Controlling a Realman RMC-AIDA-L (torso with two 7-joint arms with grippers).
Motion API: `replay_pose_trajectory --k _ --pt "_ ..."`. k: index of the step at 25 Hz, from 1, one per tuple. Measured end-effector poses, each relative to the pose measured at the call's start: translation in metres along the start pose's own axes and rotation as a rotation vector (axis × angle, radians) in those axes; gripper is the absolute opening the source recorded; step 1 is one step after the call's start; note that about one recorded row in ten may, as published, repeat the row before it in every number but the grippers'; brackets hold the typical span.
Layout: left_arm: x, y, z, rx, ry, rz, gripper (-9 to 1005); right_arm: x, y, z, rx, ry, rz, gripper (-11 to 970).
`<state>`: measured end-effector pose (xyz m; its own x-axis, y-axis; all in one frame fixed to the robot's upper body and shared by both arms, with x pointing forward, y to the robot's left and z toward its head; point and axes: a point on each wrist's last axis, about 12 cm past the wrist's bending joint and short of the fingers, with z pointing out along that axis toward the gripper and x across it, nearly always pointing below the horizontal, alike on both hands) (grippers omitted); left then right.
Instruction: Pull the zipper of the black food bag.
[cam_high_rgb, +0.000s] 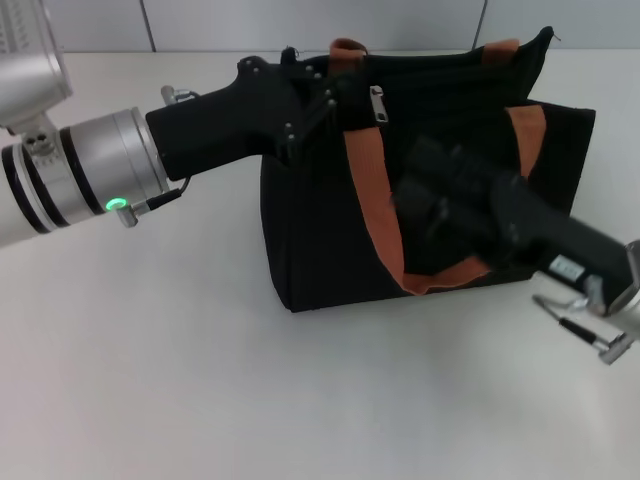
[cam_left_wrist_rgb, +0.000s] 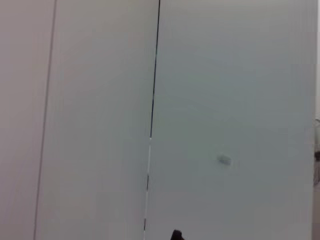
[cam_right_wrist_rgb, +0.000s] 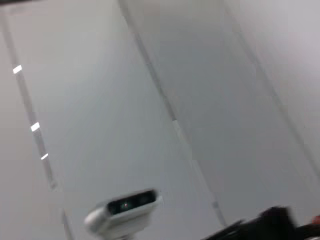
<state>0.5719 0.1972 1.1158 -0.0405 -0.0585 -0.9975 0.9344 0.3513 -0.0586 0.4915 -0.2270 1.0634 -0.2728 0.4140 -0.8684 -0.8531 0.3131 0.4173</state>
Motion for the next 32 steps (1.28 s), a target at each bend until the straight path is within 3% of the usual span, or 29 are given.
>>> replay_pose_trajectory --k 8,10,14,19,32 --pt "-0.002 0.001 0.002 -0.008 0.004 0.011 37 -0.022 -0.011 0.000 0.003 -0.022 0.209 757" --pt "-0.001 0.002 0.003 -0.011 0.010 0.012 37 -0.027 -0.015 0.004 0.007 -0.015 0.344 758" --pt "-0.003 0.002 0.005 -0.010 0.015 0.023 38 -0.030 -0.026 0.009 0.073 0.001 0.500 758" --pt "-0.003 0.002 0.006 -0.007 0.016 0.042 38 -0.027 -0.032 0.018 0.115 0.025 0.560 758" --pt "-0.005 0.001 0.009 0.016 0.011 0.080 41 -0.022 -0.035 0.038 0.111 0.114 0.559 759"
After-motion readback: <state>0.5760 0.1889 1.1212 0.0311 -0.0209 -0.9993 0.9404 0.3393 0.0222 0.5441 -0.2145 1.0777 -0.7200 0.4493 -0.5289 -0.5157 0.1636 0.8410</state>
